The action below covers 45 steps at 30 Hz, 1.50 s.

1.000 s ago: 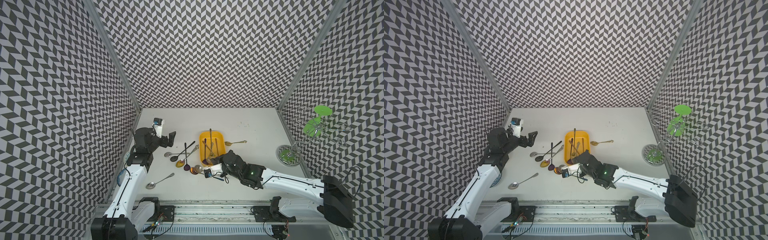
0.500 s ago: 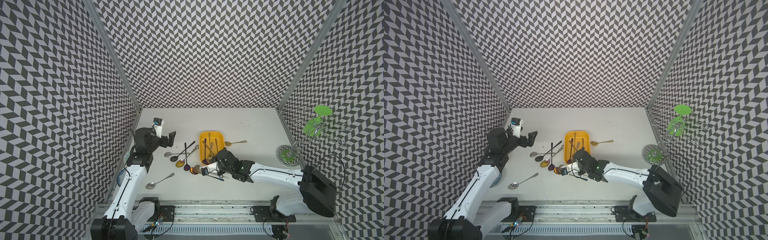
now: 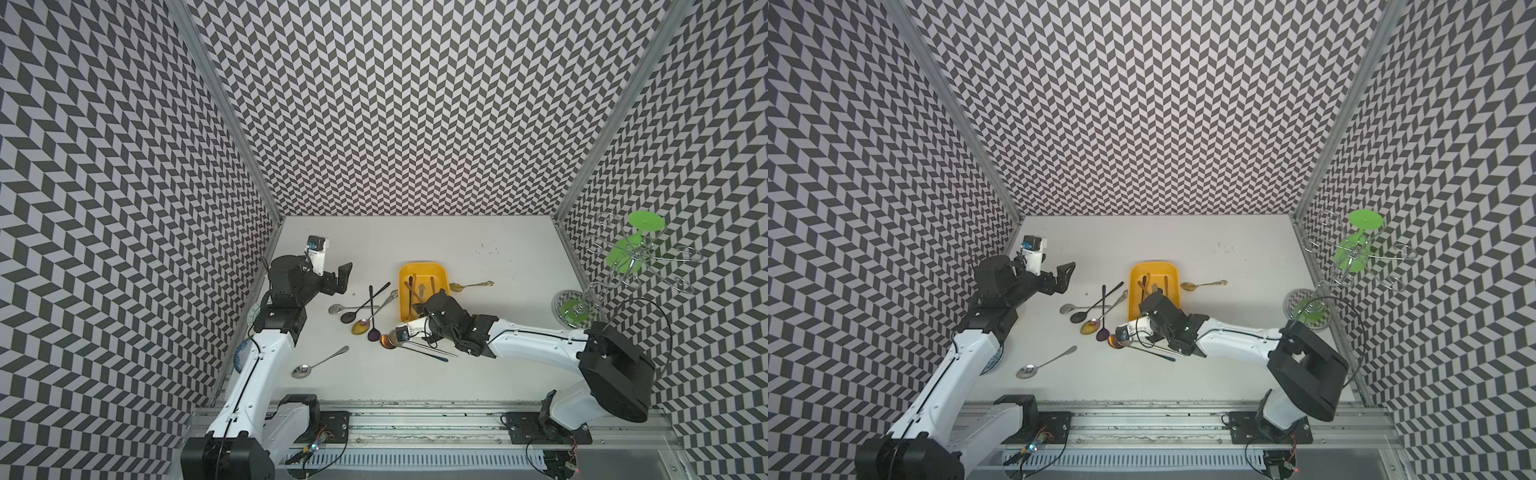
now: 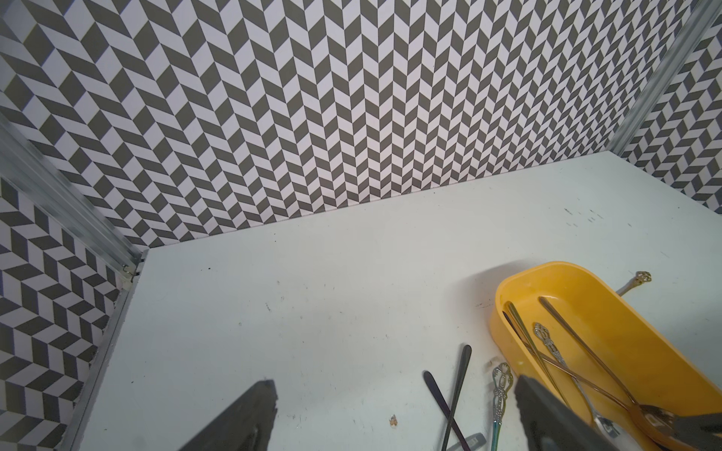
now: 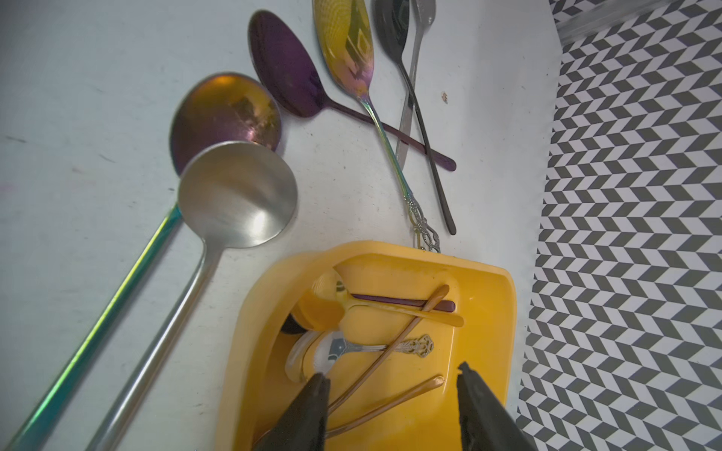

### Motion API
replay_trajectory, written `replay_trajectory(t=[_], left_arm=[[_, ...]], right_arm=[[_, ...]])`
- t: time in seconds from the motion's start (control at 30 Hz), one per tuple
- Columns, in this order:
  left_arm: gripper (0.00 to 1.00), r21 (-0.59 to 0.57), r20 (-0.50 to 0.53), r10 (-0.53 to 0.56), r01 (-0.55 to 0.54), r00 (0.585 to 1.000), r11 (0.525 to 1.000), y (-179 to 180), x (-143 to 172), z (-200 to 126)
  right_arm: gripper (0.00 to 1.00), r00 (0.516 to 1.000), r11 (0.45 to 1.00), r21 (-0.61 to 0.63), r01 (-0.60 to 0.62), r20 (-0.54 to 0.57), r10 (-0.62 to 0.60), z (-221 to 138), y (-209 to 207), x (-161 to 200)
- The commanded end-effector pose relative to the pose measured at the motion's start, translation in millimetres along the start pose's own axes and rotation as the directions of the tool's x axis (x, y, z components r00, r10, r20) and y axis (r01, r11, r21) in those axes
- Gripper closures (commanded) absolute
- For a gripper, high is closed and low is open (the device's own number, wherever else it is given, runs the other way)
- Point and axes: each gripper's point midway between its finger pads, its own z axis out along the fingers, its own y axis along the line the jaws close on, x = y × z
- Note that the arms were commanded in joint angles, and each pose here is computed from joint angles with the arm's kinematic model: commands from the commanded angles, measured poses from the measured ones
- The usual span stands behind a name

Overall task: Put the spoon into the storage box
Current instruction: Place the spoon in the storage box, then pick up the spoon from the center of the board.

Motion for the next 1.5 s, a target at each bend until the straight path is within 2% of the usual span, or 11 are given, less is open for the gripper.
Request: replay_trajectory(t=[0.0,0.03,0.17,0.43,0.63,0.83,1.0,1.17,1.3,1.4,1.47], left_arm=[[0.01,0.010,0.053,0.006,-0.006,0.999,1.000,-3,-17,-5],[0.01,0.019,0.048,0.003,-0.004,0.999,1.000,-5,-14,-5],[0.01,0.015,0.035,0.003,-0.003,0.999,1.000,-3,-17,-4],[0.01,0.065,0.034,0.024,-0.026,0.999,0.998,-12,-14,-1],[0.02,0.143,0.011,0.091,-0.092,0.996,0.986,-26,-6,-1],[0.03,0.206,-0.004,0.174,-0.169,0.985,0.964,-37,2,2],[0.04,0.213,-0.029,0.235,-0.224,0.972,0.951,-38,6,9],[0.05,0.251,-0.089,0.219,-0.191,0.972,0.949,-39,16,21],[0.06,0.268,-0.141,0.226,-0.182,0.964,0.946,-40,28,35],[0.08,0.284,-0.191,0.211,-0.152,0.958,0.947,-39,34,45],[0.09,0.277,-0.220,0.214,-0.149,0.952,0.949,-39,41,52]], right_arm=[[0.41,0.998,0.993,0.105,-0.051,0.047,0.046,-20,-30,-9],[0.25,0.997,0.991,0.116,-0.065,0.056,0.058,-24,-33,-10],[0.22,0.988,0.977,0.157,-0.147,0.064,0.138,-40,-47,-9],[0.00,0.945,0.915,0.242,-0.321,0.147,0.293,-74,-70,-9],[0.00,0.903,0.846,0.314,-0.430,0.162,0.399,-94,-86,3],[0.00,0.806,0.704,0.395,-0.590,0.239,0.542,-126,-111,25],[0.00,0.677,0.517,0.456,-0.724,0.328,0.659,-157,-125,50],[0.00,0.596,0.388,0.504,-0.772,0.358,0.719,-175,-115,78],[0.00,0.544,0.318,0.495,-0.809,0.421,0.726,-185,-102,89],[0.00,0.496,0.234,0.503,-0.832,0.485,0.720,-200,-100,99],[0.00,0.497,0.229,0.499,-0.836,0.509,0.703,-205,-98,100]])
